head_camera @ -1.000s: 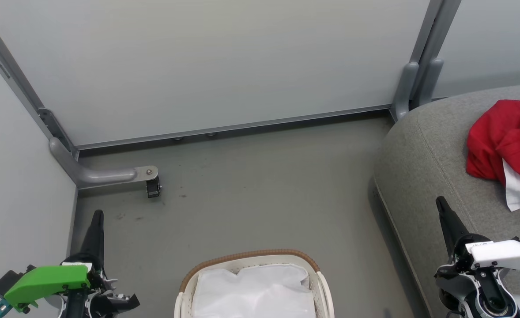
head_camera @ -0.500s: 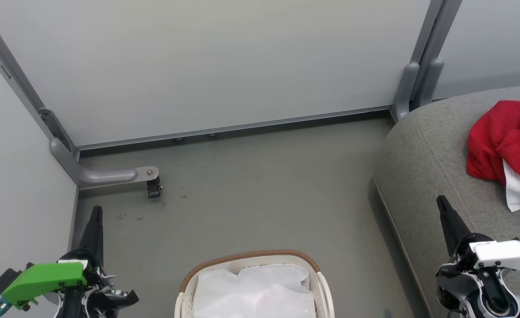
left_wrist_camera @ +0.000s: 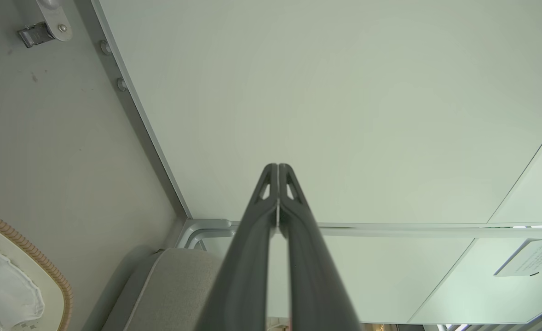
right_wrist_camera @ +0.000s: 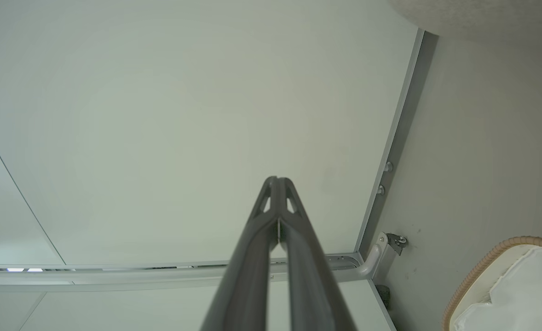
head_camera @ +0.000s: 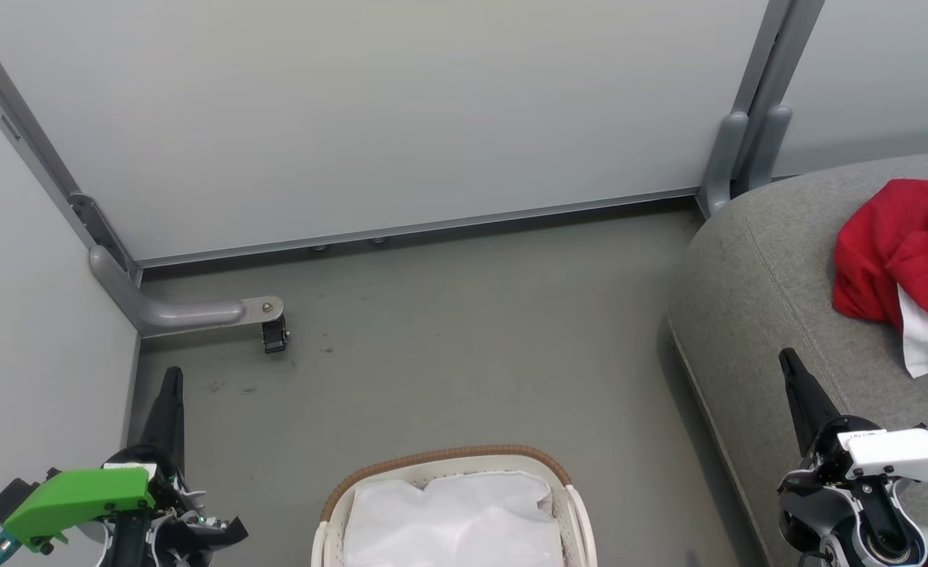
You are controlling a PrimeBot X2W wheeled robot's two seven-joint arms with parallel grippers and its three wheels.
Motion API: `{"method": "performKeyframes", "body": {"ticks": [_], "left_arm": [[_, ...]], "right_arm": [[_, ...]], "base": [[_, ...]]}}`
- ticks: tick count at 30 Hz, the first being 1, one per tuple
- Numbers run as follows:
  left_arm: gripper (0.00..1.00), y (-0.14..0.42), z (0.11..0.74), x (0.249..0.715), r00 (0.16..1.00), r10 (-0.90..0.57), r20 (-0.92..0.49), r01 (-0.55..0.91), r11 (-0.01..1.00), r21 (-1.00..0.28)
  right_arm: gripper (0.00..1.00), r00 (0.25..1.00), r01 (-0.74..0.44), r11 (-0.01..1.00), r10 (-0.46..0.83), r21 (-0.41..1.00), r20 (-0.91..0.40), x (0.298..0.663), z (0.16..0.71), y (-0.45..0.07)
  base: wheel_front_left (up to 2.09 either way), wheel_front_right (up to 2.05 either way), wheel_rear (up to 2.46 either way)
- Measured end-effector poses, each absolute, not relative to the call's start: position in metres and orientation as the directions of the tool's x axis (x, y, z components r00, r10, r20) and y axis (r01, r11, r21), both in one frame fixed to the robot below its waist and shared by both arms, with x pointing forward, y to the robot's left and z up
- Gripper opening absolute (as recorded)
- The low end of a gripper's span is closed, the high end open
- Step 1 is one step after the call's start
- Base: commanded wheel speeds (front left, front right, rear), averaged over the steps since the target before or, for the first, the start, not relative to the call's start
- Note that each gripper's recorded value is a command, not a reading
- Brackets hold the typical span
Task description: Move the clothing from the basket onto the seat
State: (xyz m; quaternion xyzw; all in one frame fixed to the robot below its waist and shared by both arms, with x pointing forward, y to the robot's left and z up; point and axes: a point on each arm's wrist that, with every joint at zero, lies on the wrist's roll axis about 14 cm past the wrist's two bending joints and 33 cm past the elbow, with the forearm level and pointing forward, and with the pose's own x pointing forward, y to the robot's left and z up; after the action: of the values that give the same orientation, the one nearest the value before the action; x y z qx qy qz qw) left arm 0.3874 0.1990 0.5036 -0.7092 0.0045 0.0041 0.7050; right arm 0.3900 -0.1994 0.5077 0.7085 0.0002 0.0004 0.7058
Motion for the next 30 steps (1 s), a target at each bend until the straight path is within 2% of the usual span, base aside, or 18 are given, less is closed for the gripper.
{"method": "performKeyframes", "body": {"ticks": [30], "left_arm": [[0.00,0.1990,0.5037,0.3874,1.000,-0.001,-0.012,-0.012,-0.006,-1.000]], "right_arm": [[0.00,1.000,0.000,-0.004,0.001,1.000,0.000,0.3899,0.5076,-0.1993]], "base": [[0.00,0.00,0.00]]}}
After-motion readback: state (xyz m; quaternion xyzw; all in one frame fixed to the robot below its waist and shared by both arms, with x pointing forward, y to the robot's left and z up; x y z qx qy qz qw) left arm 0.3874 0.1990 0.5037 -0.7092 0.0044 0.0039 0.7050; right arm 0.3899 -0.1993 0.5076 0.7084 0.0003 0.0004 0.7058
